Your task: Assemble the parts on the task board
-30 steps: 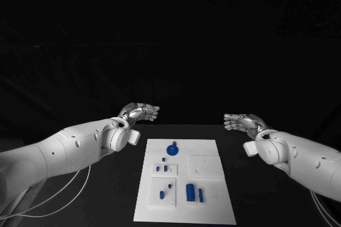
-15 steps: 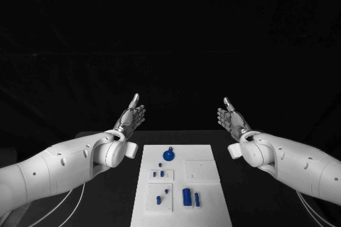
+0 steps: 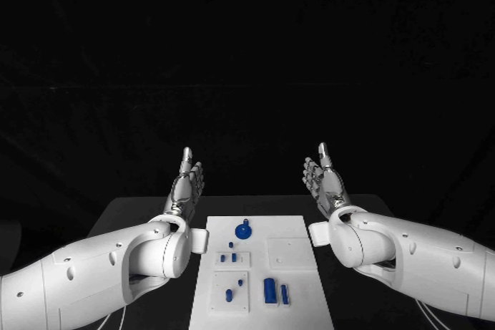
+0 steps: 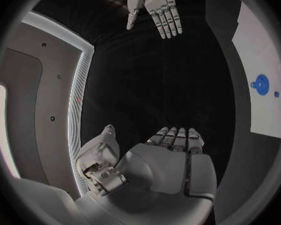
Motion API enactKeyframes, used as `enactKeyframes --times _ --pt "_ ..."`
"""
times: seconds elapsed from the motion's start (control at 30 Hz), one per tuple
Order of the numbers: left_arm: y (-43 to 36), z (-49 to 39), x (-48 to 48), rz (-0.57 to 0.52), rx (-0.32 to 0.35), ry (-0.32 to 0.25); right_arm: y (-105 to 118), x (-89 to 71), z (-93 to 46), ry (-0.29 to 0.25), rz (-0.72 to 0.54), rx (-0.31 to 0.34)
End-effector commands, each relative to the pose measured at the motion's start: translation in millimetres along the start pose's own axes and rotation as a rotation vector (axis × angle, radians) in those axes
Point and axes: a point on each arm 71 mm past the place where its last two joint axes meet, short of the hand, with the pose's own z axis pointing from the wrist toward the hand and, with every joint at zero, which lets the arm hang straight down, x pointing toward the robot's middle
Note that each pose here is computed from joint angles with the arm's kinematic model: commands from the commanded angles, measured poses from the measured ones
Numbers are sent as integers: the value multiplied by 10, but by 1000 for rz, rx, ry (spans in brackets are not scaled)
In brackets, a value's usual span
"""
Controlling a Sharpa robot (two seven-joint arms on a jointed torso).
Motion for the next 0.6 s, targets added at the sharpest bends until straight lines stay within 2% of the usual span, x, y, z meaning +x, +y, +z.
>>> enactKeyframes --times 0.03,0.17,0.6 --pt "-39 -21 -40 16 41 -86 48 -32 -81 -126 1 -44" --pt "-39 -21 -40 16 41 -86 60 -2 -128 -133 5 -45" --pt "-39 -21 -40 16 41 -86 60 -1 -129 -133 5 -45"
